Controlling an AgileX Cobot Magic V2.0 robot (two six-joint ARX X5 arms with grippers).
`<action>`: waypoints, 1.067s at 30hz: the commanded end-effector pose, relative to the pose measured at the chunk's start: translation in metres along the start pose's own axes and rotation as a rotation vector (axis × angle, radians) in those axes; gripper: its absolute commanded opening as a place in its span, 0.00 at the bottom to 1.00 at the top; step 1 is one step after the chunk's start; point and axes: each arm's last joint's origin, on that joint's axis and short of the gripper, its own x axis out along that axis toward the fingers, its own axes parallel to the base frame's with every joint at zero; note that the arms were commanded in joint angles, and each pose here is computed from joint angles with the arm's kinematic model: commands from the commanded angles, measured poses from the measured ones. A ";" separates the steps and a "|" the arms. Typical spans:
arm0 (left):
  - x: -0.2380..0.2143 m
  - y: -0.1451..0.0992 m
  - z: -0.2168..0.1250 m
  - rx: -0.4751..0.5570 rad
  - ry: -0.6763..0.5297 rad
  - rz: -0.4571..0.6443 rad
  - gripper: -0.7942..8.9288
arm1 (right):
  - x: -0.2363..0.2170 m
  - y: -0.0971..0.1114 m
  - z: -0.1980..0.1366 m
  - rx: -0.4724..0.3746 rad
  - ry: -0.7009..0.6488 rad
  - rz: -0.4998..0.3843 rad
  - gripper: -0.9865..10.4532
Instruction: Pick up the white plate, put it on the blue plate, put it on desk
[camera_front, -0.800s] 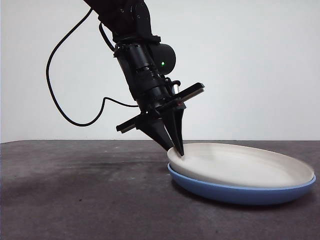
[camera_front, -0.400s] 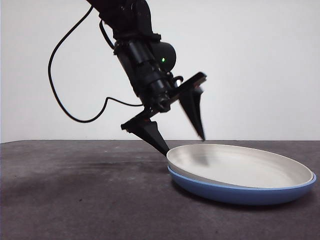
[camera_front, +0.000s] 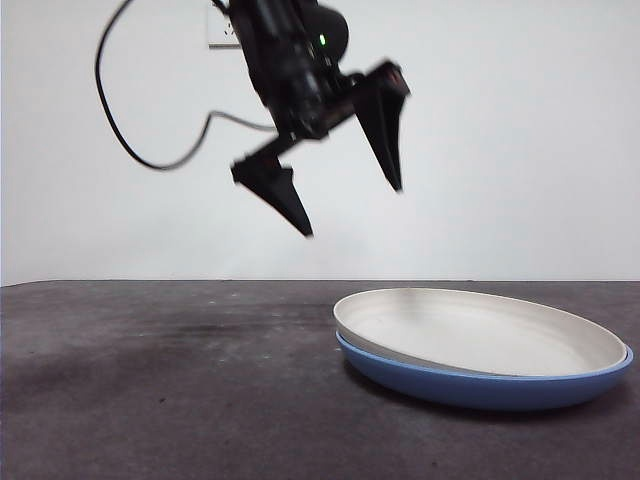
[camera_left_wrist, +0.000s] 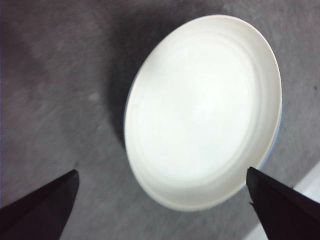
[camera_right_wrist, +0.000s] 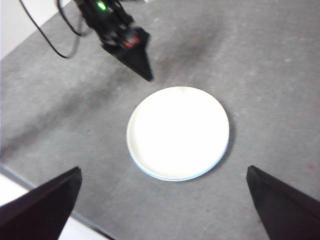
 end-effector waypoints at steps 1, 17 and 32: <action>-0.022 -0.009 -0.005 0.069 -0.010 0.007 0.64 | -0.004 0.001 0.004 -0.019 -0.033 -0.029 0.61; -0.197 -0.061 -0.116 0.189 -0.376 0.145 0.73 | -0.005 0.000 0.015 -0.016 -0.147 -0.085 0.61; -0.222 -0.056 -0.265 0.311 -0.539 0.189 0.73 | 0.016 -0.008 0.028 0.048 -0.076 -0.099 0.61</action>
